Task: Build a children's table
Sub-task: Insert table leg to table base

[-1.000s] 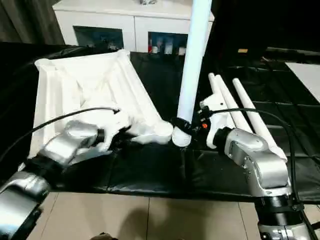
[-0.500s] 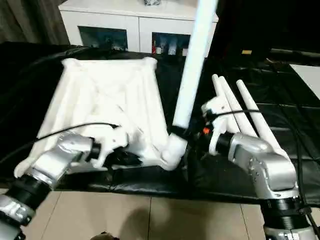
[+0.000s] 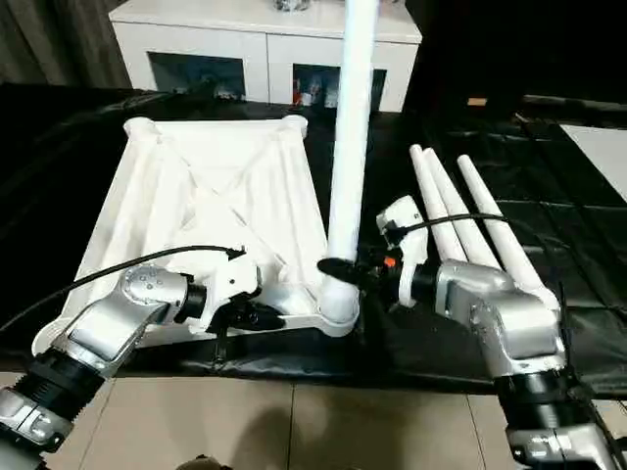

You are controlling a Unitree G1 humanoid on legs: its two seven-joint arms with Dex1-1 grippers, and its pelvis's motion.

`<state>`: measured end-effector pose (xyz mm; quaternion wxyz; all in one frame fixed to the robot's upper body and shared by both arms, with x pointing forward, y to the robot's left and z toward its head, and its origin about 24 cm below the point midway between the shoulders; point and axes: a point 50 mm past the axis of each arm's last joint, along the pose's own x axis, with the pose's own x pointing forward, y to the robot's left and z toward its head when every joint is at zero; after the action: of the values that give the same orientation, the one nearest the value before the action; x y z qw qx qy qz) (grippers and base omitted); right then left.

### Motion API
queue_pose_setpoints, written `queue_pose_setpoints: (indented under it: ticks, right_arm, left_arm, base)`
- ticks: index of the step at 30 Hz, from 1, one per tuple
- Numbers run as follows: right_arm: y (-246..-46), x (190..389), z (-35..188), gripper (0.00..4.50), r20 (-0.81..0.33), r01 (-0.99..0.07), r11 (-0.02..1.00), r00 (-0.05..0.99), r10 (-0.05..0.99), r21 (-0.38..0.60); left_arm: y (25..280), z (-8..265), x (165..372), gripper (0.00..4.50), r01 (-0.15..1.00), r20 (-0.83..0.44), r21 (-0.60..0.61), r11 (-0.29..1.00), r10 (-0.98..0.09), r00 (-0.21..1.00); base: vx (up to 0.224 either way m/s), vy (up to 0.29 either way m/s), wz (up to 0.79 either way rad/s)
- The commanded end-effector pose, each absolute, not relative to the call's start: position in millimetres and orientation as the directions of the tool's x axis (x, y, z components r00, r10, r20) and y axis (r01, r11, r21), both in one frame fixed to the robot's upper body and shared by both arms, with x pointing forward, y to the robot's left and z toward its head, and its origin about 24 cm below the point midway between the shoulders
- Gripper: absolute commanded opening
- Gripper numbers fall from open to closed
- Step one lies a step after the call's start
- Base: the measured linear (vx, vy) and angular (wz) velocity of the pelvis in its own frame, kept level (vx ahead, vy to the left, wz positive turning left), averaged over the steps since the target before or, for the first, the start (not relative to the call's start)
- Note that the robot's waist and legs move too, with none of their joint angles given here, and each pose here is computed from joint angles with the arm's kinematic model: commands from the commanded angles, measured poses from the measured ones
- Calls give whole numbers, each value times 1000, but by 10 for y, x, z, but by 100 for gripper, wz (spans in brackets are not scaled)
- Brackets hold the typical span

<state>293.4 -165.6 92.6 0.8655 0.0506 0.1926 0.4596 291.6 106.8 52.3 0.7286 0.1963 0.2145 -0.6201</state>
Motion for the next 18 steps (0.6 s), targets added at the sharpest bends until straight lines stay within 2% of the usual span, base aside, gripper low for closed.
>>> queue_pose_setpoints:
  ticks: [1, 10, 18]
  right_arm:
    - [-1657, 2945, 853, 184, -317, -767, 584, 503, 804, 266]
    - [-1724, 2922, 710, 184, -318, -724, 621, 537, 781, 301]
    - [-1779, 2898, 607, 184, -217, -646, 674, 645, 733, 358]
  left_arm:
    - [1057, 512, 2908, 0, 988, -575, 28, 155, -806, 143]
    - [1054, 553, 2964, 0, 975, -551, 32, 219, -810, 200]
    - [1023, 625, 3079, 0, 945, -497, 43, 323, -814, 301]
  base:
    - [0, 0, 0]
    - [0, 0, 0]
    - [0, 0, 0]
